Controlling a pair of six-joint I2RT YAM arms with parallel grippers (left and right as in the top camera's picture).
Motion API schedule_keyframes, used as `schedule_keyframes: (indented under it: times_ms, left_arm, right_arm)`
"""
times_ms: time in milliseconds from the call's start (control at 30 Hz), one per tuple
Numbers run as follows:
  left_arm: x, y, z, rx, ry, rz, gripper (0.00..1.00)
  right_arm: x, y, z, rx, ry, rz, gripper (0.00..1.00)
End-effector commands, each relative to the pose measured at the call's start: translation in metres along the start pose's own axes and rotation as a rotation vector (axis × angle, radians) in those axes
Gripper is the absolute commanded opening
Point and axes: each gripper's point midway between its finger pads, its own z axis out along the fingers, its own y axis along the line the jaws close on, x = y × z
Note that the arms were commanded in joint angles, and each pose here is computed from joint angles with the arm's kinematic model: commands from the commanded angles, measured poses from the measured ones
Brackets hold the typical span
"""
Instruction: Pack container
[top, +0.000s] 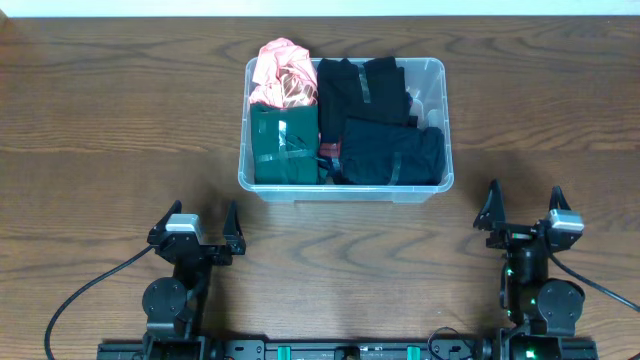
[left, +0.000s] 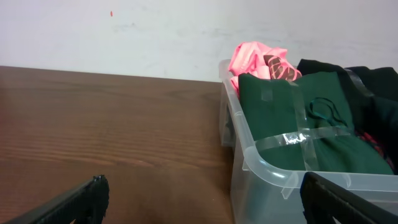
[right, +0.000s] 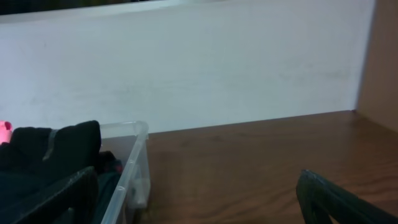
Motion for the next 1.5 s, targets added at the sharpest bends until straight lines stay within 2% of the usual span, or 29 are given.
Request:
schedule_keyframes:
  times_ms: [0, 700, 1467]
  left_arm:
    - [0.015, 0.001, 0.001, 0.004, 0.046, 0.006, 0.98]
    - [0.015, 0.001, 0.001, 0.004, 0.046, 0.006, 0.98]
    - [0.015, 0.001, 0.001, 0.004, 0.046, 0.006, 0.98]
  right_arm:
    - [0.012, 0.004, -0.002, -0.025, 0.008, -0.015, 0.99]
    - [0.051, 0.002, -0.013, -0.02, 0.166, -0.022, 0.99]
    - [0.052, 0.003, -0.013, -0.031, 0.168, -0.102, 0.99]
